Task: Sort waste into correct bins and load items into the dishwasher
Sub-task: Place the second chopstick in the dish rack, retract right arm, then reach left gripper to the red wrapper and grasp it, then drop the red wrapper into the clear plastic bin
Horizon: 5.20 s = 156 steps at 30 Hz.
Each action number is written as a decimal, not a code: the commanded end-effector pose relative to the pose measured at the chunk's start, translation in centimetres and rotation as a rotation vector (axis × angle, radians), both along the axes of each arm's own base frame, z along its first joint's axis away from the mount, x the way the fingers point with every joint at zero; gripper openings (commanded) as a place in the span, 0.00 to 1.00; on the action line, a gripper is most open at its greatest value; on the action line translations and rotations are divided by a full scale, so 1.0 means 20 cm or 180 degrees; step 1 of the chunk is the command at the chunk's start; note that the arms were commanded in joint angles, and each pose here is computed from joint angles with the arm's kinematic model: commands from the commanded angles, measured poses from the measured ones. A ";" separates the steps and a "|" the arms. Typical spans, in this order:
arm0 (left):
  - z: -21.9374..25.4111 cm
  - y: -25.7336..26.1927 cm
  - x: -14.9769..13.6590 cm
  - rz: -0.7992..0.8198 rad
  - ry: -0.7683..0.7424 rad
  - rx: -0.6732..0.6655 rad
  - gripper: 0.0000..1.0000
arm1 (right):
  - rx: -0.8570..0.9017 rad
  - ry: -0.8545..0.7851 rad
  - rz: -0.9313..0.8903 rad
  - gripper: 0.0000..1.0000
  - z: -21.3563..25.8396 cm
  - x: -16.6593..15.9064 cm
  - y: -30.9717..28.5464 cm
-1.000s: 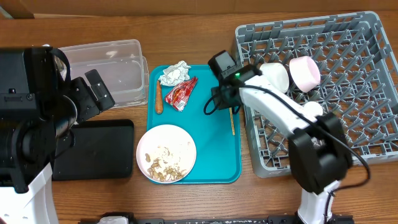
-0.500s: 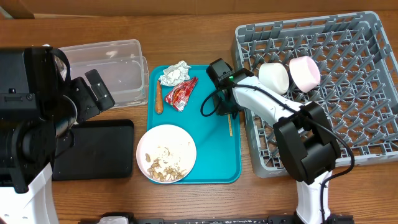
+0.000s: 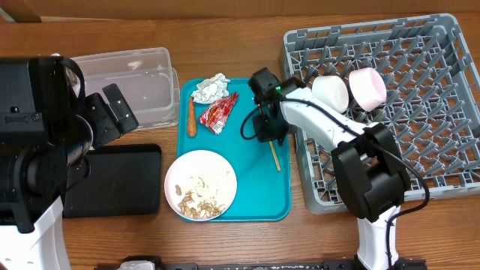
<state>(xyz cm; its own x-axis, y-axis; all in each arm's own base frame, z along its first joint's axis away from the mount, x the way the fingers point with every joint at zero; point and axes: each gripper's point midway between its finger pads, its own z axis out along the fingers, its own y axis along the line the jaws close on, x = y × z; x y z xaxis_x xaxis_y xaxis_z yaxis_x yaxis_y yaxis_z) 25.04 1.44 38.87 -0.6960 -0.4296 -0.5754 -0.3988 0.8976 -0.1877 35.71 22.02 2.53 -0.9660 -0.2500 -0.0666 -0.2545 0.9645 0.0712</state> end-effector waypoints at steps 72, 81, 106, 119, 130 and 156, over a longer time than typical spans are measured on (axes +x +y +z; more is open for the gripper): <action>-0.52 -0.61 0.18 -0.1005 0.1198 -0.0183 0.87 | 0.0724 -0.3004 -0.0670 1.00 1.96 -0.17 -0.75; -0.97 -0.73 0.23 -0.0639 0.1852 0.0193 0.86 | 0.0696 -0.2924 -0.0669 1.00 1.92 -0.13 -0.74; -1.62 -0.76 0.79 -0.0857 0.1665 0.0785 0.88 | 0.0693 -0.2915 -0.0668 1.00 1.91 -0.12 -0.74; -1.88 -0.71 0.82 -0.1002 0.1916 0.1154 0.90 | 0.0693 -0.2915 -0.0669 1.00 1.91 -0.12 -0.74; -1.81 -0.77 0.70 -0.1255 0.2314 0.0887 0.08 | 0.0693 -0.2915 -0.0668 1.00 1.91 -0.12 -0.74; -1.22 0.04 0.84 0.0444 0.2009 -0.0427 0.58 | 0.0693 -0.2915 -0.0669 1.00 1.91 -0.12 -0.74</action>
<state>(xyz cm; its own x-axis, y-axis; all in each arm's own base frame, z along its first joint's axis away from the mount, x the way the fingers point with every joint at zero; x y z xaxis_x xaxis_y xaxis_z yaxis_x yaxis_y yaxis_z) 41.37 4.06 13.38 -0.8185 -0.5709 -0.0646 -0.5726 0.8012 0.1740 33.16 7.51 40.77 -0.5415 0.0219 -0.8404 -0.1344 0.9846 0.1122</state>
